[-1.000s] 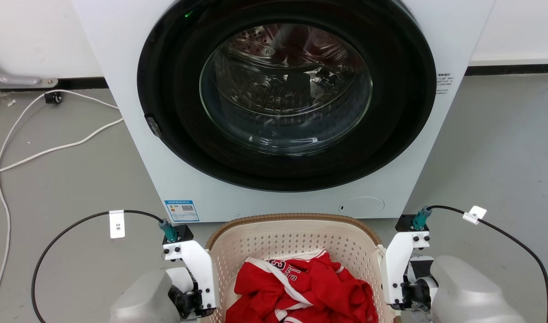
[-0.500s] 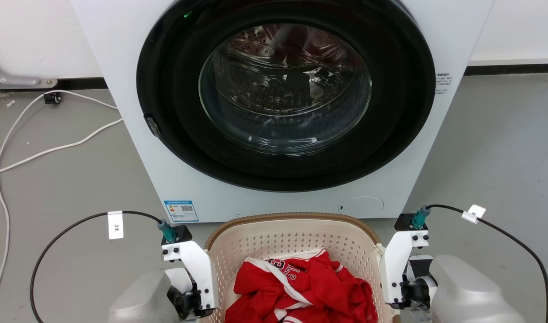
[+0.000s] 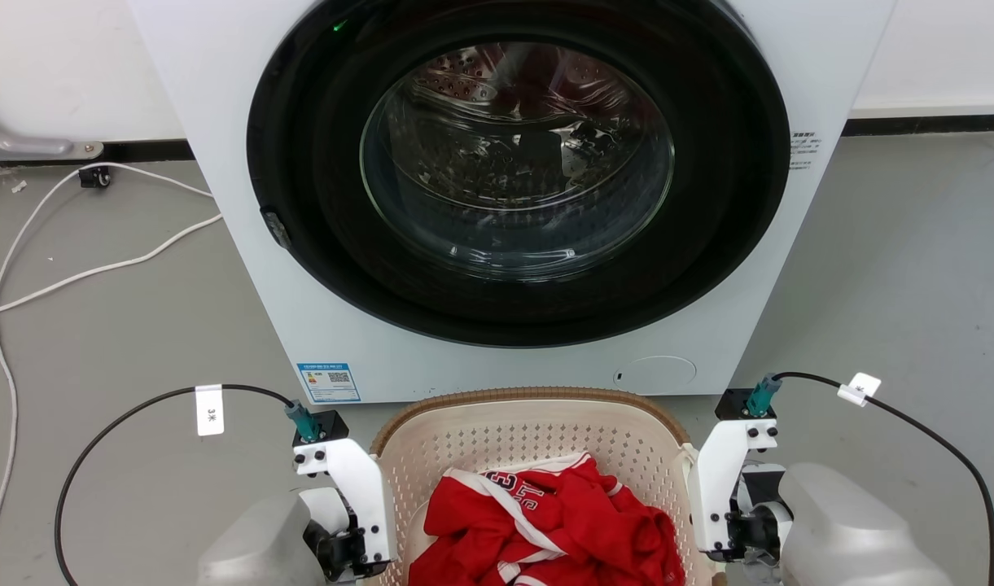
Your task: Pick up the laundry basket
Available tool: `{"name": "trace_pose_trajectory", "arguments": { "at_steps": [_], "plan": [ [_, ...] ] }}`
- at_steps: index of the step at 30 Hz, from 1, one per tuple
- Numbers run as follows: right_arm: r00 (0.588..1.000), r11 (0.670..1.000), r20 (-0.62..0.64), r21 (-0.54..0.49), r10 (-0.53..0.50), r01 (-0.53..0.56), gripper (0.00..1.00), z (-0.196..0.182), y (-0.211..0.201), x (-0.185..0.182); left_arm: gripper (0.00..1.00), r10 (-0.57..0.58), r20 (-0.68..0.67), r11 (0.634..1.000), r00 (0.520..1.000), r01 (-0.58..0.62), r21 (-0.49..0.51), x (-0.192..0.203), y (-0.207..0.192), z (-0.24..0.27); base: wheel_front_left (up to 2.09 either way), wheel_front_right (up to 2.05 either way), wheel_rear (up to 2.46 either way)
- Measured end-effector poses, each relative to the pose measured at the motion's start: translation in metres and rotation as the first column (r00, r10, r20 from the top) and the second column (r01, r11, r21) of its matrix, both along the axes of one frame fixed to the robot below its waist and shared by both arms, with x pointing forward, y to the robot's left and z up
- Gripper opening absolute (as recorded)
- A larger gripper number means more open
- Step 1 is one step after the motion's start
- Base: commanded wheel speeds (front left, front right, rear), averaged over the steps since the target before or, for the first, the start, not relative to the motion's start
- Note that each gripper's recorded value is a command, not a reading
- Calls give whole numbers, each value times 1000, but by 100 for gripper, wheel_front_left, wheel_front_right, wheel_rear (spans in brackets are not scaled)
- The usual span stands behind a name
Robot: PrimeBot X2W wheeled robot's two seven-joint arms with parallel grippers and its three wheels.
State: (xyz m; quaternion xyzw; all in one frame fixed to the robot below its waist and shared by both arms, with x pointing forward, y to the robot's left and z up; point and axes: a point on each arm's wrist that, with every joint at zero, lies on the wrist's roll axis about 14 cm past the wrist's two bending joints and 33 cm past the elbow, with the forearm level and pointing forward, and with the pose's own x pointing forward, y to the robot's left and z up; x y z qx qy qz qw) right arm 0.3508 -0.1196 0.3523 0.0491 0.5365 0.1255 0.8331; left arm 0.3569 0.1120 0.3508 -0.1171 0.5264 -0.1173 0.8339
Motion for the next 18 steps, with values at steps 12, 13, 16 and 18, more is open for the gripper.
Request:
{"name": "trace_pose_trajectory", "arguments": {
  "at_steps": [12,13,16,18],
  "plan": [
    [1000,1000,-1,-1,0,0,0,0,0,0,0,0,0,1000,1000,0,-1,0,-1,0,0,0,0],
    [1000,1000,-1,0,-1,1,0,0,0,0,0,-1,0,1000,1000,1,-1,0,-1,0,0,0,0],
    [1000,1000,-1,1,-3,3,0,0,-1,0,0,0,1,1000,1000,0,-3,0,-1,0,0,0,0],
    [1000,1000,-2,2,-4,4,0,0,-1,-1,0,-1,1,1000,1000,1,-1,-1,-1,0,0,0,0]
  ]
}}
